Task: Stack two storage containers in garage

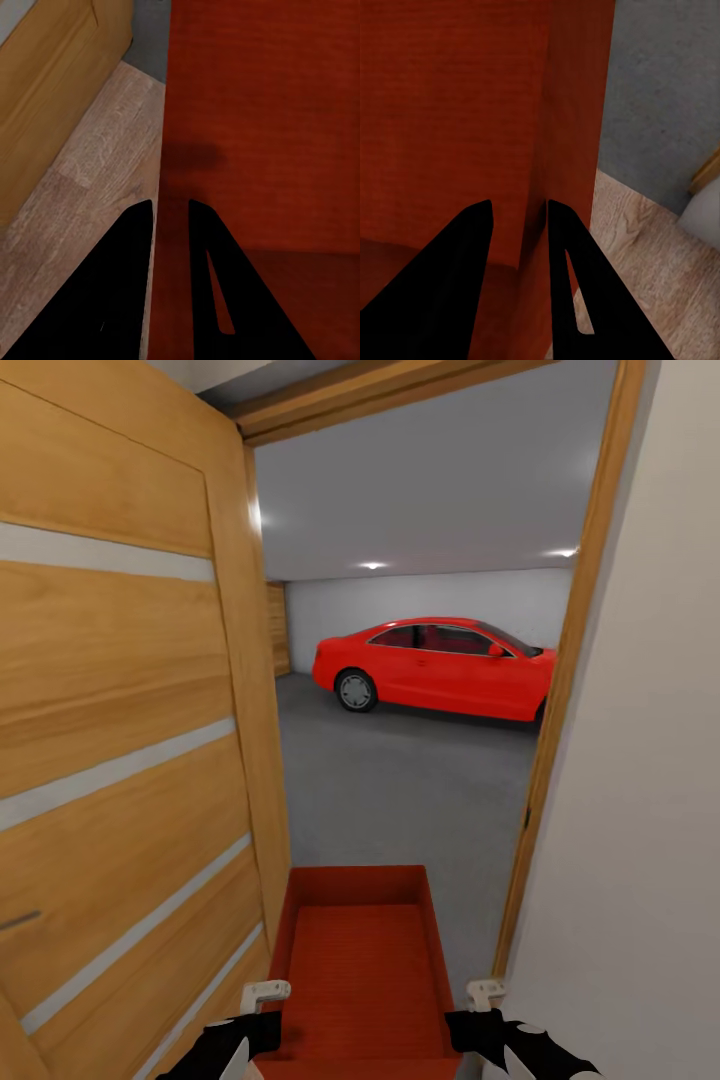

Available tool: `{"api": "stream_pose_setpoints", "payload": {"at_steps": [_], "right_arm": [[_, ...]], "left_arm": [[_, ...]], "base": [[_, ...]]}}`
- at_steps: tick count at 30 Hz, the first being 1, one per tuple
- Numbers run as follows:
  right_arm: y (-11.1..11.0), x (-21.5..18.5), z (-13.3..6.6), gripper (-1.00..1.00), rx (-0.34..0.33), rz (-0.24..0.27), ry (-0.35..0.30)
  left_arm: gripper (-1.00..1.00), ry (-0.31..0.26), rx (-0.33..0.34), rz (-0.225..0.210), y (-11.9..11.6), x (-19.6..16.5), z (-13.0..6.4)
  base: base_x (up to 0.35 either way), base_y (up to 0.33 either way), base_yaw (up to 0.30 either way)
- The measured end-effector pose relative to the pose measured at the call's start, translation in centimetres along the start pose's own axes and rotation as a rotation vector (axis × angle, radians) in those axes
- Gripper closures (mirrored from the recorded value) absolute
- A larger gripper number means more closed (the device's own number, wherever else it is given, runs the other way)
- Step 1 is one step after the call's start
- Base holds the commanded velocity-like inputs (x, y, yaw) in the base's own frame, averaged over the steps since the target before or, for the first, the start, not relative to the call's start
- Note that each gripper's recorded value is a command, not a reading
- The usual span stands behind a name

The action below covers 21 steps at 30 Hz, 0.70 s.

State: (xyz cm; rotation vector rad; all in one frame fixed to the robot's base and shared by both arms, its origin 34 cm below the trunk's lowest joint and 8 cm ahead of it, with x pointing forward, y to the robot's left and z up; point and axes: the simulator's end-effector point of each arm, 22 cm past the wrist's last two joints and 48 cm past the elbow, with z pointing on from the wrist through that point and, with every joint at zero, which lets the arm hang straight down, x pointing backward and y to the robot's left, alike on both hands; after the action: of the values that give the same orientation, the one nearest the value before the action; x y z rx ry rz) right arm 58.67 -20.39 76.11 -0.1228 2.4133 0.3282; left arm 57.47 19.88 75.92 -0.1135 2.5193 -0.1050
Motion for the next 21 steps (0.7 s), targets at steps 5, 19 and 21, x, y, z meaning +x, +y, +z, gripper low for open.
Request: {"api": "stream_pose_setpoints", "payload": {"at_steps": [5,19,21], "right_arm": [[-0.01,0.00,0.01,1.00,0.001,0.000,0.000],[-0.02,-0.03,0.03,1.00,0.000,0.000,-0.001],[-0.02,-0.03,0.03,1.00,0.000,0.000,-0.001]], "left_arm": [[1.00,0.000,0.000,0.000,-0.01,0.00,0.01],[1.00,-0.001,0.000,0.000,-0.01,-0.03,0.04],[1.00,-0.001,0.000,0.000,-0.01,-0.03,0.04]], "base": [[0.184,0.166,0.000],[0.015,0.012,0.000],[0.000,0.000,0.000]]}}
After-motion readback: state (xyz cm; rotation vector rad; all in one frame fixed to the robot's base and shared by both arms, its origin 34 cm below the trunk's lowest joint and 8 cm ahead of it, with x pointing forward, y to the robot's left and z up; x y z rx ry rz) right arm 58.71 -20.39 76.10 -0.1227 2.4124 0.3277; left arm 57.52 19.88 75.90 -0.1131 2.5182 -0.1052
